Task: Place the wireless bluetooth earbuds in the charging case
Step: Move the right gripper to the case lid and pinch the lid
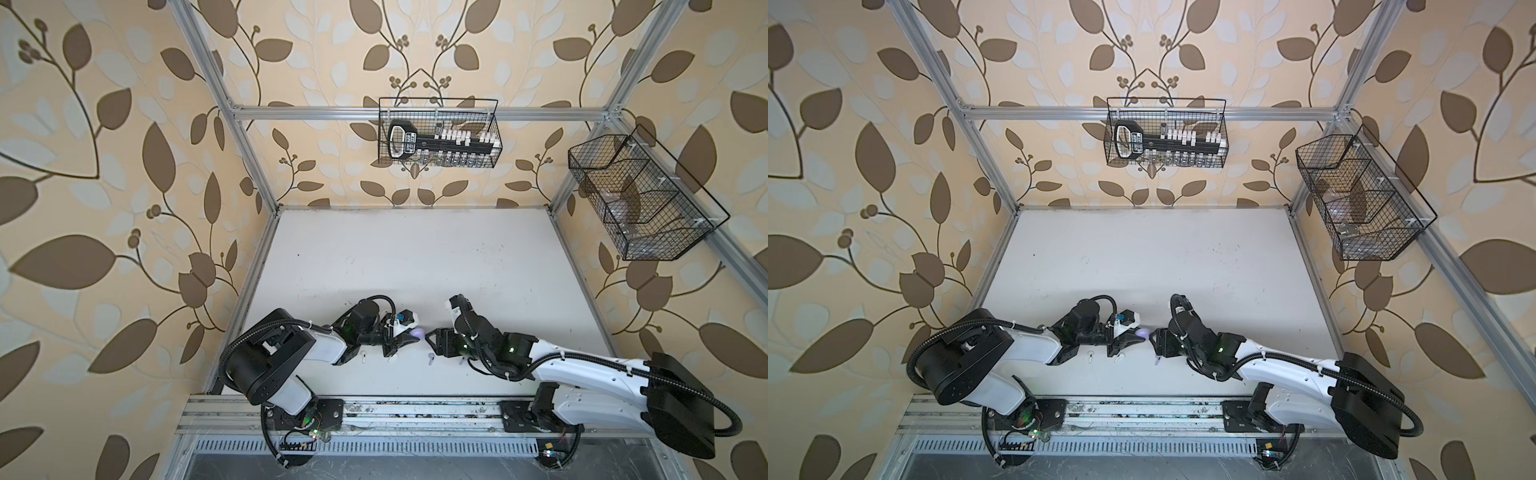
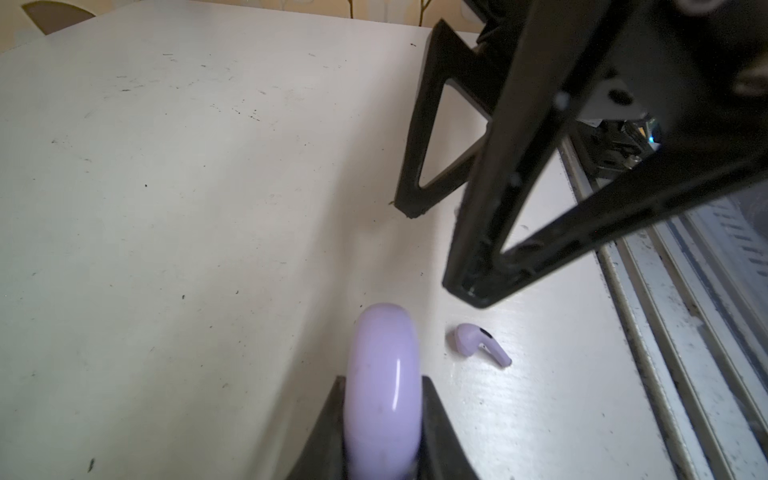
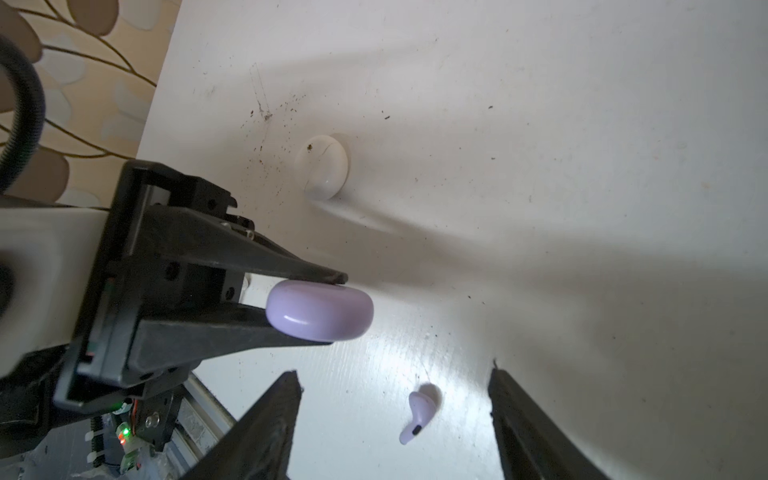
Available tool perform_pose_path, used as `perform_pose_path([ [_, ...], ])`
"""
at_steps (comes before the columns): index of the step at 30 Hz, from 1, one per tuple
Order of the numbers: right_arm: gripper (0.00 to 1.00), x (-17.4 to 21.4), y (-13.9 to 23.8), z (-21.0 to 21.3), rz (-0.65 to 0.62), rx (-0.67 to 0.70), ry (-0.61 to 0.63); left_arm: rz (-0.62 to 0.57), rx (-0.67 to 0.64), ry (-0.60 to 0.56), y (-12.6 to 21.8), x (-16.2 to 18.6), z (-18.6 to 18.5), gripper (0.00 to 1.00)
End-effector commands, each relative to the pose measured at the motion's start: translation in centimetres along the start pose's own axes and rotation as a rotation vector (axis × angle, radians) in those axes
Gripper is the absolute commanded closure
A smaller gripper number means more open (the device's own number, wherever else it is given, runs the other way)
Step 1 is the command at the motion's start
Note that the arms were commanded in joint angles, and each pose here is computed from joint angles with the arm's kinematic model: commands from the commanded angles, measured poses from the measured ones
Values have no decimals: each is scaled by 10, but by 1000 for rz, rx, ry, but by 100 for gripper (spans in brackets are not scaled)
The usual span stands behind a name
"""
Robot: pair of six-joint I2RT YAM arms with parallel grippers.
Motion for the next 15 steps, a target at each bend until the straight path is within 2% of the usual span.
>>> perform_pose_path([
  [1,27,6,-7,0,24,1,-18,-49,-25,-69,1,-13,4,99],
  [15,27,2,-21,5,38,1,-18,-47,-15,-73,1,-12,3,99],
])
Point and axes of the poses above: each gripper's point midway between its finger pads, its own y axis back along the fingers, its own z axis along the line the jaws close on, x = y × z, the point moved 6 cm from there along y, back along the fingers, and after that the axes turned 9 degrees about -y, right-handed, at the moved point
